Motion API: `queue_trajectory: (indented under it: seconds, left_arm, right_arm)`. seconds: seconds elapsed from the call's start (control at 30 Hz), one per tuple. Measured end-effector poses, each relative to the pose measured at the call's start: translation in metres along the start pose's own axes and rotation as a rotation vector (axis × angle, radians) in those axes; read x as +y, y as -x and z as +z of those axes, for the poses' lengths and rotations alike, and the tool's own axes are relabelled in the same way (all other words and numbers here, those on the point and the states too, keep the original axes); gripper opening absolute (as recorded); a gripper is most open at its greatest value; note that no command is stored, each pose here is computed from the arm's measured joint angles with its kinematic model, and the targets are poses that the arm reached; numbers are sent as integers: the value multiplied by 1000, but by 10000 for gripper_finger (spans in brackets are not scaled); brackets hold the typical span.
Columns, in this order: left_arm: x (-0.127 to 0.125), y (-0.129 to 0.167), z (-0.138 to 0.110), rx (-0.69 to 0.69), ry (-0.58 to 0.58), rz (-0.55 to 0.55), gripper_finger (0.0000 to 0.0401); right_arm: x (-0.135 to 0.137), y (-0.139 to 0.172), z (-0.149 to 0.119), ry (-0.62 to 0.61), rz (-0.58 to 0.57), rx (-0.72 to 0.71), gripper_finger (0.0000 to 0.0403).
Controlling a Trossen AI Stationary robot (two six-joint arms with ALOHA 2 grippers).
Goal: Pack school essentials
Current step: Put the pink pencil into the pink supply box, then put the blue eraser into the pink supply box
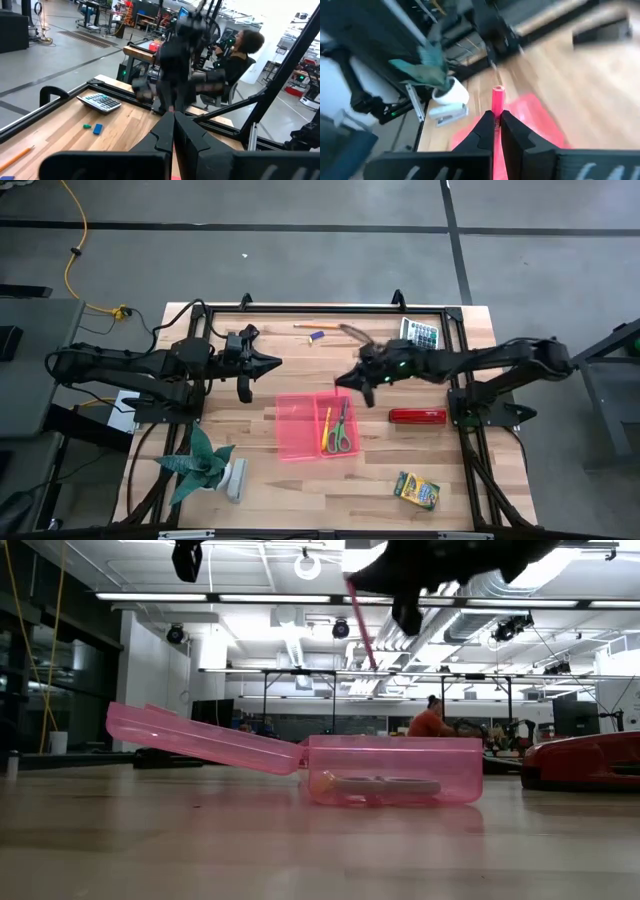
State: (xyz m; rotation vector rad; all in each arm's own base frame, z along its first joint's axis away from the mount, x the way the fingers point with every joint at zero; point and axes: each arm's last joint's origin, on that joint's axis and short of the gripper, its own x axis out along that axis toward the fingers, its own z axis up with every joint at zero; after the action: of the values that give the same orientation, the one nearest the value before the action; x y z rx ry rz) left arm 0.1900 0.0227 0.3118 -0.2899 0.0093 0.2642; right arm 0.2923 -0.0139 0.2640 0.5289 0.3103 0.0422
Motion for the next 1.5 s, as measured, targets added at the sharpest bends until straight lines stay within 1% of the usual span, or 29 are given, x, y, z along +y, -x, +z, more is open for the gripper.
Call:
queue_trajectory:
  seconds: [0.17, 0.3, 0.4, 0.57, 0.77, 0.93, 1.03, 1.1, 1.23, 1.37, 1.5]
  left_arm:
    - [0, 0, 0, 0, 2, 1, 0]
    - [0, 0, 0, 1, 2, 1, 0]
    - [0, 0, 0, 1, 2, 2, 0]
    - [0, 0, 0, 1, 2, 4, 0]
    - [0, 0, 0, 1, 1, 4, 0]
    - [0, 0, 0, 0, 7, 3, 0]
    - [0, 0, 0, 0, 8, 3, 0]
    - [0, 0, 0, 0, 9, 3, 0]
    - [0, 0, 0, 0, 9, 3, 0]
    - [0, 0, 0, 0, 9, 3, 0]
    - [0, 0, 0, 0, 9, 3, 0]
  right_arm:
    - [-20, -35, -30, -301, -111, 88, 0]
    - [-34, -53, -51, -500, -202, 135, 0]
    - [-35, -62, -61, -588, -210, 148, 0]
    - [-32, -69, -77, -671, -237, 198, 0]
    - [-36, -74, -85, -766, -269, 211, 3]
    - [-36, -74, -87, -780, -273, 218, 16]
    - [-36, -74, -87, -771, -262, 231, 31]
    - [-36, -74, -87, -771, -262, 234, 49]
    - [-36, -74, -87, -744, -257, 238, 101]
    - [-35, -69, -79, -646, -211, 253, 154]
    - [-30, -50, -55, -495, -170, 225, 186]
